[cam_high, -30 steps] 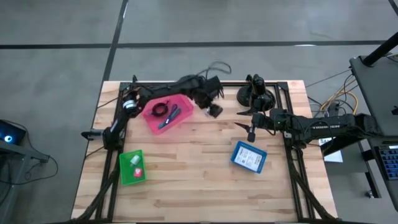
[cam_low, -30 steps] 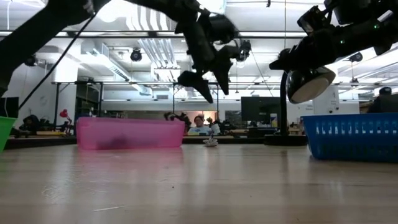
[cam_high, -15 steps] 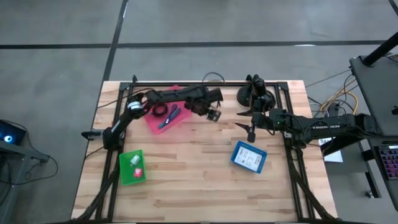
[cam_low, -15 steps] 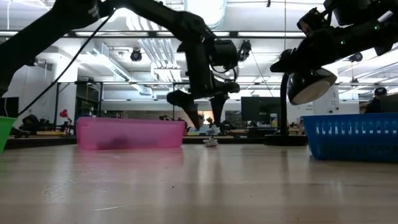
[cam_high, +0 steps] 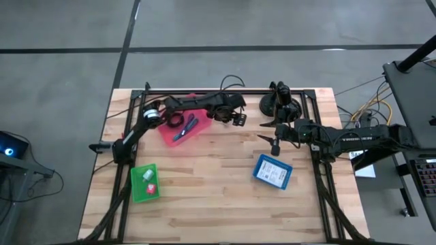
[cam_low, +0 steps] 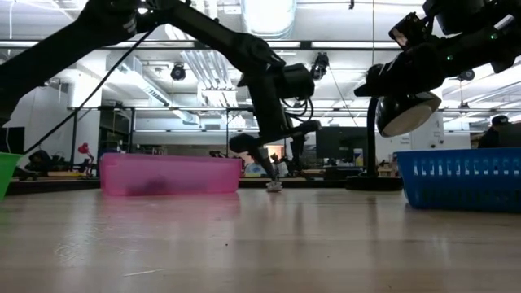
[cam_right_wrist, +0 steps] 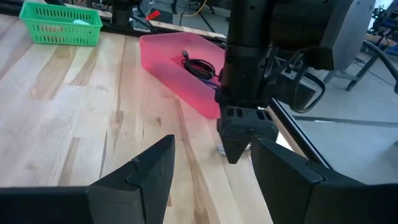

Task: Pick and place items into bin
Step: Put the white charger cable into the red bin

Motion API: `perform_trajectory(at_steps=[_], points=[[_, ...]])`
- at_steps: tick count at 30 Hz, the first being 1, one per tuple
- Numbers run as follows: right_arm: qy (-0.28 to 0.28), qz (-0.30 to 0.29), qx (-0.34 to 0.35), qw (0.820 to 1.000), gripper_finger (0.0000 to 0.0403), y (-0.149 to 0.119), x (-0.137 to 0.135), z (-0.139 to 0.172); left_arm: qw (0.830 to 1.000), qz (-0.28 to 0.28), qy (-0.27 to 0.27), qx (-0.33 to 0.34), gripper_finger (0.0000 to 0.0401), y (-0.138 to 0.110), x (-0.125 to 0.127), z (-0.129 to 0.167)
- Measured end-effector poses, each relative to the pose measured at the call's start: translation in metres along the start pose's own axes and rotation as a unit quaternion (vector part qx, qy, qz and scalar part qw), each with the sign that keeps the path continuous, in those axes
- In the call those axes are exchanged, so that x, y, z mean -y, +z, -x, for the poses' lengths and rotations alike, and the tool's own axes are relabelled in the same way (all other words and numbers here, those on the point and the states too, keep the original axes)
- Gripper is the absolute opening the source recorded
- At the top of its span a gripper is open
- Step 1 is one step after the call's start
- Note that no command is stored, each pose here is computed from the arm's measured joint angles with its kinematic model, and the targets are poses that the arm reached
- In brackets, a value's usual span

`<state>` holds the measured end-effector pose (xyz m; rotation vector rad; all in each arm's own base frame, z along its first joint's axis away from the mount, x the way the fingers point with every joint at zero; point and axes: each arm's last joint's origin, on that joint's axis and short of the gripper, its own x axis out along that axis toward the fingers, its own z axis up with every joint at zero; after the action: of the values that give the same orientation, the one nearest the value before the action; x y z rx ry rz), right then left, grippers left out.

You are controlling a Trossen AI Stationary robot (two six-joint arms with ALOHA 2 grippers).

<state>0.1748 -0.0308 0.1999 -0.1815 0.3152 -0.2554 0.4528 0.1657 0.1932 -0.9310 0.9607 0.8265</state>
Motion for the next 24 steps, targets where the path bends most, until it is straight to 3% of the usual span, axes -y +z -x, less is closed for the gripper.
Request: perform_trajectory(at_steps=[12,24], points=[[0.0,0.0,0.0,1.0,0.0199,0.0,0.0,0.0,0.999,-0.002,0.042,-0.002,0.0246,-0.001,-0.008,0.005],[0.0,-0.001,0.003,1.0,0.0199,0.001,0.0,0.001,0.998,0.046,0.022,-0.031,0.0246,0.003,-0.021,-0.015]])
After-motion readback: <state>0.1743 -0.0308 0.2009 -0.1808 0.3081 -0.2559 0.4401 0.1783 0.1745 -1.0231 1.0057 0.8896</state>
